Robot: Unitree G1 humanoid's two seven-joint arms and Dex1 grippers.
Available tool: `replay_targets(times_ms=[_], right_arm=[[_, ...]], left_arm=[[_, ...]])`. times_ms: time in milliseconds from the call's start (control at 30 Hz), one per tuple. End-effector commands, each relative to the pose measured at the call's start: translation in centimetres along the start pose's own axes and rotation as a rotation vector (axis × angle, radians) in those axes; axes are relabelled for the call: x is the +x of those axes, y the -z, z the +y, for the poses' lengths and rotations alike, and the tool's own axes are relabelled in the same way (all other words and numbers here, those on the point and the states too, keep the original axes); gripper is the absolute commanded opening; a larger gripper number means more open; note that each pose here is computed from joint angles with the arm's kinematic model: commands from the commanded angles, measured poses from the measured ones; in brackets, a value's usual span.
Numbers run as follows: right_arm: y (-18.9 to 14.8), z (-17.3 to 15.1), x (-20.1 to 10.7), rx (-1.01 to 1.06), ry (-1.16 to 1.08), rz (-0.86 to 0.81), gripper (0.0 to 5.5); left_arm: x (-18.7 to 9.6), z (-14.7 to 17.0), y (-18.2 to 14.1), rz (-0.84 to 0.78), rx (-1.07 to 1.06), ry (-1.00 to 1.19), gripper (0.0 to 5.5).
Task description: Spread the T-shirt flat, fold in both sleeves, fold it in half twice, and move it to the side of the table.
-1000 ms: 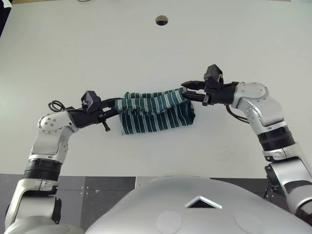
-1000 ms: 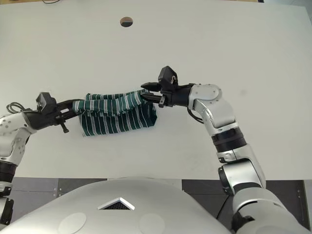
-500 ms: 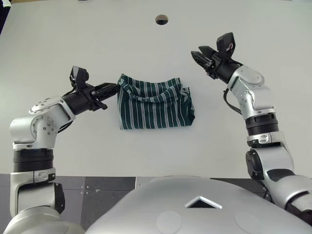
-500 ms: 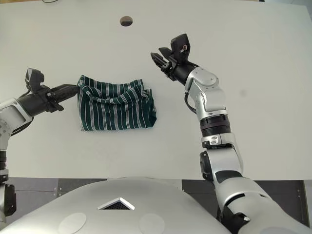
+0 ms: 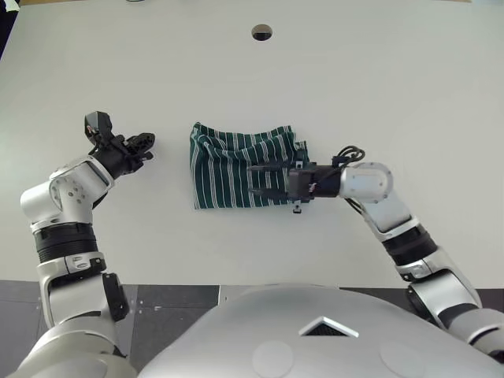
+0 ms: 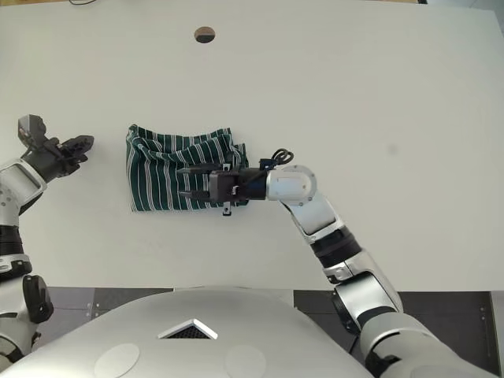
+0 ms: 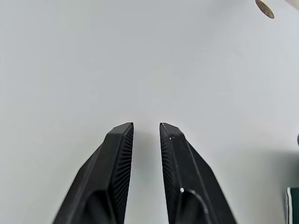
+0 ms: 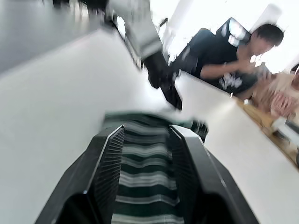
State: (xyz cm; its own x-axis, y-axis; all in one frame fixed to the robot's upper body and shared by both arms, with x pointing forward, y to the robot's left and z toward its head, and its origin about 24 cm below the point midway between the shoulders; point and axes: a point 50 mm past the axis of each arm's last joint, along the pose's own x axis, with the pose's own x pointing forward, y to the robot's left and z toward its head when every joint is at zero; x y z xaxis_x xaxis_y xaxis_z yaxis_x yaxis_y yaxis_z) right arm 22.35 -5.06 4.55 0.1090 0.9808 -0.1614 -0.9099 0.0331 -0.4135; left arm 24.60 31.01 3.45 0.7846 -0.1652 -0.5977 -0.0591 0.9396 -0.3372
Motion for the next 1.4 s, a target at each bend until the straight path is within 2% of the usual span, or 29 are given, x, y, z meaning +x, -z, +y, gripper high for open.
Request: replay_targets(times_ms=[33, 233, 333, 400, 500, 567, 633, 700, 767, 833, 867, 900, 967, 1000, 1033, 1100, 1167, 1200, 1267, 1333, 1400], right_arm=[[2.4, -1.1, 0.8, 0.058, 0.092, 0.123, 1.76], [5.8, -3.0, 0.6, 0.257, 0.225, 0.254, 1.76], [7.0, -3.2, -0.1, 0.255, 0.185, 0.377, 1.76], [8.1, -4.5, -1.9, 0.23, 0.147, 0.547, 1.76], [8.6, -7.7, -7.9, 0.149, 0.039, 0.822, 1.76], [7.3, -9.9, -14.4, 0.143, -0.067, 1.007, 1.76], [6.2, -10.6, -20.4, 0.185, -0.127, 1.192, 1.76], [5.4, -10.7, -26.9, 0.233, -0.052, 1.434, 1.76], [4.1, -10.8, -31.6, 0.247, 0.094, 1.622, 1.76], [3.0, -12.1, -33.2, 0.17, 0.257, 1.695, 1.76], [2.7, -13.7, -32.0, 0.096, 0.353, 1.617, 1.76], [2.2, -15.9, -29.6, -0.005, 0.472, 1.462, 1.76], [0.2, -20.1, -24.2, -0.186, 0.716, 1.096, 1.76], [-1.4, -22.0, -21.2, -0.261, 0.861, 0.853, 1.76], [-2.7, -23.1, -19.0, -0.296, 0.963, 0.661, 1.76], [-3.5, -23.6, -14.1, -0.135, 1.12, 0.239, 1.76], [-2.4, -23.0, -9.9, 0.228, 1.164, -0.047, 1.76], [-1.9, -22.6, -7.7, 0.359, 1.17, -0.105, 1.76], [-1.0, -21.9, -4.9, 0.386, 1.279, 0.023, 1.76], [-1.2, -21.3, -3.6, 0.404, 1.273, -0.03, 1.76], [-1.7, -20.4, -2.9, 0.404, 1.13, -0.165, 1.76]], left_arm=[[0.3, -0.2, -0.1, -0.019, 0.003, 0.011, 1.04], [0.6, 0.0, 0.5, -0.021, -0.001, 0.017, 1.04], [0.5, -0.1, 0.7, -0.028, -0.007, 0.023, 1.04], [0.5, -0.2, 0.3, -0.052, -0.012, 0.029, 1.04], [0.5, -0.5, -0.5, -0.126, -0.027, 0.031, 1.04], [-0.1, -1.4, -1.8, -0.238, -0.043, 0.06, 1.04], [-0.9, -2.4, -2.8, -0.329, -0.052, 0.084, 1.04], [-1.6, -2.9, -3.6, -0.388, -0.052, 0.086, 1.04], [-2.1, -2.8, -4.0, -0.424, -0.048, 0.075, 1.04], [-2.2, -2.9, -4.5, -0.464, -0.028, 0.076, 1.04], [-2.0, -3.6, -5.0, -0.51, -0.032, 0.103, 1.04], [-1.8, -4.4, -5.8, -0.571, -0.043, 0.126, 1.04], [-1.1, -6.1, -7.3, -0.677, -0.042, 0.152, 1.04], [-0.4, -7.2, -7.9, -0.723, -0.016, 0.152, 1.04], [0.3, -8.4, -8.5, -0.756, 0.025, 0.149, 1.04], [1.9, -11.1, -9.8, -0.873, 0.184, 0.075, 1.04], [2.6, -14.3, -11.3, -1.025, 0.282, 0.037, 1.04], [2.8, -14.9, -12.2, -1.065, 0.291, -0.046, 1.04], [2.8, -15.5, -13.5, -1.14, 0.31, -0.196, 1.04], [2.4, -16.0, -14.0, -1.208, 0.338, -0.225, 1.04], [2.3, -16.6, -13.7, -1.252, 0.344, -0.165, 1.04]])
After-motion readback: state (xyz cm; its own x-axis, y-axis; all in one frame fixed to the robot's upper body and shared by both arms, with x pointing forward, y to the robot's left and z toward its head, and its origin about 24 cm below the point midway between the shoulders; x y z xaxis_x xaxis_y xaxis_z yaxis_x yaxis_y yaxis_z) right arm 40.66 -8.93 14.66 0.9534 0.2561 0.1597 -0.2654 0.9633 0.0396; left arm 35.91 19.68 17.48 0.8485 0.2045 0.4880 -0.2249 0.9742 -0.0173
